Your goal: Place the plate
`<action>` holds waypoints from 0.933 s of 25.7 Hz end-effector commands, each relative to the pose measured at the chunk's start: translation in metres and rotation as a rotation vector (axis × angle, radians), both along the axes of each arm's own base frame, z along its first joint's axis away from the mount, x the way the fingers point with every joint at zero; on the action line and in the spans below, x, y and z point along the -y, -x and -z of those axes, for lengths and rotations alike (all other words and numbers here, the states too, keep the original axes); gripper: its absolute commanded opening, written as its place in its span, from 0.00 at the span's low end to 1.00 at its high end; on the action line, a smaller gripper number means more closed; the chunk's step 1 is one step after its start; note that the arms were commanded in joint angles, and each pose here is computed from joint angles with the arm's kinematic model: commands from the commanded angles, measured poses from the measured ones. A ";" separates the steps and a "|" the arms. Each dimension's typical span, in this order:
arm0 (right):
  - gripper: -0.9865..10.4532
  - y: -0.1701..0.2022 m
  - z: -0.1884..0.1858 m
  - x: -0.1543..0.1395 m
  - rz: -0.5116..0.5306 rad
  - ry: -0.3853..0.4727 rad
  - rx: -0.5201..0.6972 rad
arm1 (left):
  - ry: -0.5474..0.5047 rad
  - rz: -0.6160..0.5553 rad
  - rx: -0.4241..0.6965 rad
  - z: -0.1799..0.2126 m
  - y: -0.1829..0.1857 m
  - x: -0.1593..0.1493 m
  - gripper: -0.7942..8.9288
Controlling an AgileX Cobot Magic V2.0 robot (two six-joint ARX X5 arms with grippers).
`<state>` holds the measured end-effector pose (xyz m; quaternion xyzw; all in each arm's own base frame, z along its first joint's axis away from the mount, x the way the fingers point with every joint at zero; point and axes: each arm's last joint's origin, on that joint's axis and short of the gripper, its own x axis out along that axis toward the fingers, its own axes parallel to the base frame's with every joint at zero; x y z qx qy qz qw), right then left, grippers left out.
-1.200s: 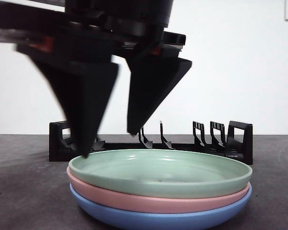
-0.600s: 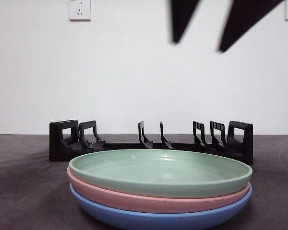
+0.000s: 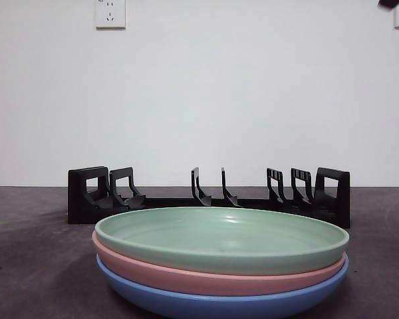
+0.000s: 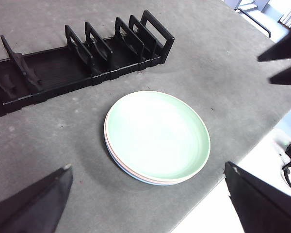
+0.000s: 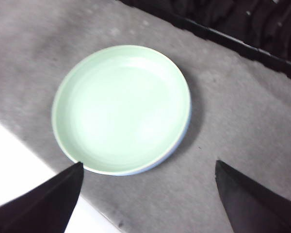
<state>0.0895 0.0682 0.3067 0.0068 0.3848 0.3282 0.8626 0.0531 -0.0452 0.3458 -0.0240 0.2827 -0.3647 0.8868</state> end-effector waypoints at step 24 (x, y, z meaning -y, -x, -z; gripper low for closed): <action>0.10 0.019 -0.018 0.012 0.014 -0.141 0.143 | -0.012 -0.028 0.026 -0.003 -0.001 0.000 0.10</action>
